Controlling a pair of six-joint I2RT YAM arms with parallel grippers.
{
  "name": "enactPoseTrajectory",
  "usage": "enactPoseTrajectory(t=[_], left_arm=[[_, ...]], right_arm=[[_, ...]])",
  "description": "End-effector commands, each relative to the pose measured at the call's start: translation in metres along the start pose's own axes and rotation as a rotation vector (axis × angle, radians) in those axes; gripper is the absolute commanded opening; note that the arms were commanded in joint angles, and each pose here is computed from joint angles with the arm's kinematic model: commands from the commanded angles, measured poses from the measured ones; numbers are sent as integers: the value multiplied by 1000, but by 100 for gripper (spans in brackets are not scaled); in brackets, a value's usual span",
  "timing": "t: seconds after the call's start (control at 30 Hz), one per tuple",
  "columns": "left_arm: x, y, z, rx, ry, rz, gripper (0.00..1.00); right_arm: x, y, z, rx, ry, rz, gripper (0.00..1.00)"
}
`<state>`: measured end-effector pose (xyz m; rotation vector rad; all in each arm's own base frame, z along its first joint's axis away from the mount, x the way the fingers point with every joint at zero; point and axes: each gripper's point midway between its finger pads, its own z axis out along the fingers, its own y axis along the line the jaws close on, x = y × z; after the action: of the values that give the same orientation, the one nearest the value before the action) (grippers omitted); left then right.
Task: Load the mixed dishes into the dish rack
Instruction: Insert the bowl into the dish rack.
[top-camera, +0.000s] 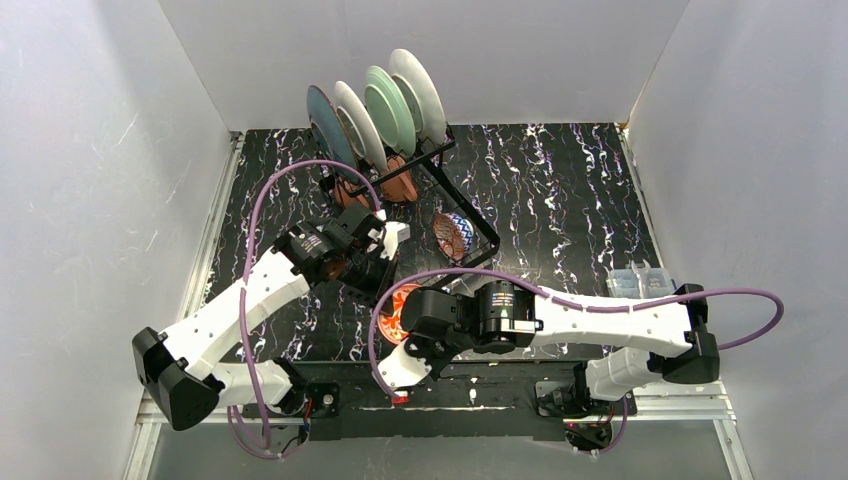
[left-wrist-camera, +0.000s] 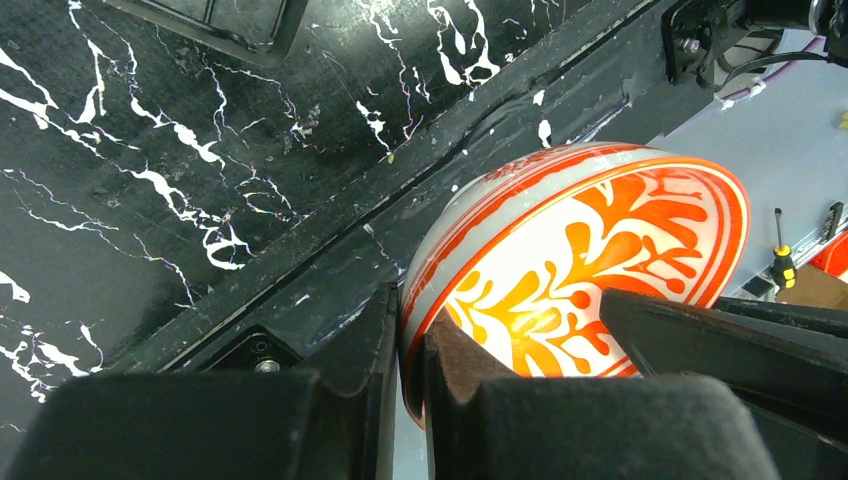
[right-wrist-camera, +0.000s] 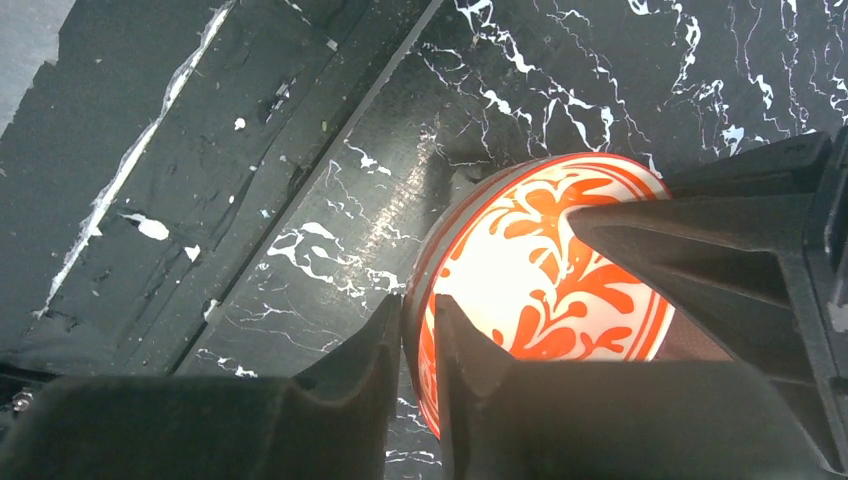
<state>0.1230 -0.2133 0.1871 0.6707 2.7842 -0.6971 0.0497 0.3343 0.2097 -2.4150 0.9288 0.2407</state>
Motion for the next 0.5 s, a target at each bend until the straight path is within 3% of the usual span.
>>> enactPoseTrajectory(t=[0.0,0.2,0.3,0.47], left_arm=[[14,-2,-2,16,29,33,0],[15,6,1,-14,20,27,0],[15,10,2,-34,4,28,0],[11,22,5,-94,-19,24,0]], right_arm=[[-14,-32,-18,158,-57,4,29],[-11,-47,-28,255,-49,79,44],[-8,-53,-35,309,-48,121,56],[-8,-63,-48,384,-89,219,66]])
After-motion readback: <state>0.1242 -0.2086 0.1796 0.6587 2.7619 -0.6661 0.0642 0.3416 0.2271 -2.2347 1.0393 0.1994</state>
